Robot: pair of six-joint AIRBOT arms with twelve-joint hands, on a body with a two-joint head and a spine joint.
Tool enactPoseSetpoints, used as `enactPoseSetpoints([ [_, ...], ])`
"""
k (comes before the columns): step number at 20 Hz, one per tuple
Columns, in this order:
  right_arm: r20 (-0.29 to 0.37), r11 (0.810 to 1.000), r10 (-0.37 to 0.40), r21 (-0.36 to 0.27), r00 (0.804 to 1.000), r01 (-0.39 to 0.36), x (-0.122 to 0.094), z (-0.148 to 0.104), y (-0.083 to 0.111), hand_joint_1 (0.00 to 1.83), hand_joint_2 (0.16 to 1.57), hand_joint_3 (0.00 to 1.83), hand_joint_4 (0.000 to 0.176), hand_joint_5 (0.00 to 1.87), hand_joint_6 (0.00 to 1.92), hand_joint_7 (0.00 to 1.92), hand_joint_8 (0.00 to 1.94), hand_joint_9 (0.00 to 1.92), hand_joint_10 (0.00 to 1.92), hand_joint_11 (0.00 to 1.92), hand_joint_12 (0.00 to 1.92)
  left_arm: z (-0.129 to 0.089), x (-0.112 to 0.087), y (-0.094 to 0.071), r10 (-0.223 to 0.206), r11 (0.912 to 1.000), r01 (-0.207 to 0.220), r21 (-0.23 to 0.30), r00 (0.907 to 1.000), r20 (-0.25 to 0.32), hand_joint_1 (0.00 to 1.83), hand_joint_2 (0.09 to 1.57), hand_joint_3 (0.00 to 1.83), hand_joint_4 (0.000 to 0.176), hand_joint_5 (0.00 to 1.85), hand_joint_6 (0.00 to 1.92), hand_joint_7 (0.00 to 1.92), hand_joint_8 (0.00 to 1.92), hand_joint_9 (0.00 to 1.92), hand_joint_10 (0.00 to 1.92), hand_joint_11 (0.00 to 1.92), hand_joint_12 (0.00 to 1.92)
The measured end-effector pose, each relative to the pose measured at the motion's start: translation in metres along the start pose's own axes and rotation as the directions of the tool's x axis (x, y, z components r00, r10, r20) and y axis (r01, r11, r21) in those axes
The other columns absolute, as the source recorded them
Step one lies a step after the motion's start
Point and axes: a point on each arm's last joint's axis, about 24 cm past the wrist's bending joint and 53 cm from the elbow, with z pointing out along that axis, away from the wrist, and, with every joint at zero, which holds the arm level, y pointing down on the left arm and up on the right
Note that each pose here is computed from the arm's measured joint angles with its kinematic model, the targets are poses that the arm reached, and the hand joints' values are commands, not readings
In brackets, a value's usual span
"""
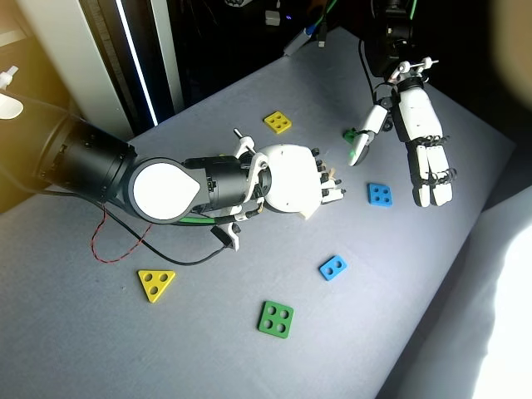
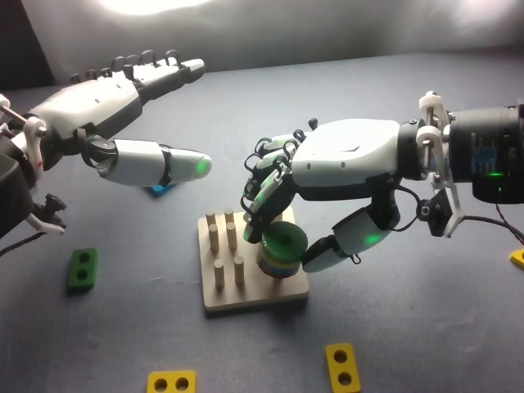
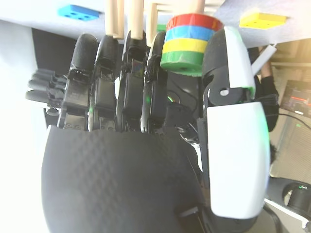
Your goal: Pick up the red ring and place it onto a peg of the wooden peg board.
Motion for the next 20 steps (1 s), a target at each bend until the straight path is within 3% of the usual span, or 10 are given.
enactPoseSetpoints([
  [2,-0.005,1.000,-0.002,-0.001,1.000,0.002,0.0017,0.0011,0.0005,1.05,1.18,0.00,0.000,0.85,1.20,0.68,0.01,0.28,0.50,0.00,1.37,0.0000,-0.0001,-0.0001,0.000,1.0000,0.000,0.001,1.0000,0.000,0.47,1.02,0.00,0.165,0.05,0.00,0.00,0.00,0.00,0.00,0.00,0.00],
  [3,-0.007,1.000,-0.002,-0.002,1.000,0.002,0.0024,0.0015,0.0006,0.99,1.19,0.00,0.096,0.82,1.23,0.65,0.00,0.26,0.54,0.00,1.42,0.0000,-0.0001,-0.0001,0.000,1.0000,0.000,0.000,1.0000,0.000,0.46,1.02,0.00,0.168,0.05,0.00,0.00,0.00,0.00,0.00,0.00,0.00],
  [4,-0.007,1.000,-0.002,-0.001,1.000,0.002,0.0024,0.0015,0.0007,0.95,1.19,0.00,0.160,0.80,1.26,0.61,0.00,0.24,0.56,0.00,1.44,0.0000,-0.0001,-0.0001,0.000,1.0000,0.000,0.000,1.0000,0.000,0.46,1.02,0.00,0.165,0.05,0.00,0.00,0.00,0.00,0.00,0.00,0.00],
  [5,-0.008,1.000,-0.003,-0.001,1.000,0.003,0.0025,0.0015,0.0006,0.92,1.07,0.00,0.077,0.52,0.76,0.52,0.00,0.20,0.54,0.00,1.37,0.0000,-0.0001,-0.0001,0.000,1.0000,0.000,0.000,1.0000,0.000,0.47,1.02,0.00,0.156,0.05,0.00,0.00,0.00,0.00,0.00,0.00,0.00],
  [7,-0.012,1.000,-0.011,0.003,1.000,0.011,0.0034,0.0012,-0.0009,0.78,0.98,0.00,0.095,0.33,0.17,0.32,0.00,0.07,0.33,0.00,1.06,0.0000,-0.0001,-0.0001,0.000,1.0000,0.000,0.000,1.0000,0.000,0.48,1.02,0.00,0.157,0.06,0.00,0.00,0.00,0.00,0.00,0.00,0.00],
  [9,-0.020,1.000,-0.014,0.009,1.000,0.015,0.0063,0.0008,-0.0029,0.66,0.89,0.00,0.121,0.12,0.02,0.12,0.00,0.01,0.08,0.00,0.83,0.0000,-0.0001,-0.0001,0.000,1.0000,0.000,0.000,1.0000,0.000,0.48,1.02,0.00,0.161,0.05,0.00,0.00,0.00,0.00,0.00,0.00,0.00],
  [12,-0.022,1.000,-0.017,0.010,1.000,0.017,0.0067,0.0008,-0.0033,0.62,0.81,0.00,0.092,0.01,0.01,0.00,0.00,0.00,0.00,0.00,0.41,-0.0001,-0.0002,0.0003,-0.001,1.0000,0.001,-0.001,1.0000,0.001,0.48,1.01,0.00,0.166,0.05,0.00,0.00,0.00,0.00,0.00,0.00,0.00],
  [17,-0.022,1.000,-0.020,0.013,1.000,0.021,0.0060,-0.0010,-0.0043,0.58,0.77,0.00,0.076,0.00,0.00,0.00,0.00,0.00,0.00,0.00,0.66,-0.0015,-0.0027,0.0024,0.001,1.0000,-0.001,-0.006,1.0000,0.006,0.47,1.02,0.00,0.149,0.05,0.00,0.00,0.00,0.00,0.00,0.00,0.00],
  [19,-0.018,1.000,-0.022,0.019,1.000,0.022,0.0037,-0.0043,-0.0064,0.62,0.80,0.01,0.118,0.00,0.00,0.00,0.00,0.00,0.00,0.00,0.39,-0.0025,-0.0033,0.0037,0.003,1.0000,-0.003,-0.008,1.0000,0.006,0.47,1.01,0.00,0.164,0.05,0.00,0.00,0.00,0.00,0.00,0.00,0.00],
  [20,-0.014,1.000,-0.017,0.025,1.000,0.017,0.0021,-0.0073,-0.0088,0.63,0.82,0.01,0.142,0.00,0.00,0.00,0.00,0.00,0.00,0.00,0.08,-0.0037,-0.0035,0.0054,0.002,0.9999,-0.002,-0.011,1.0000,0.007,0.48,1.02,0.00,0.154,0.05,0.00,0.00,0.00,0.00,0.00,0.00,0.00],
])
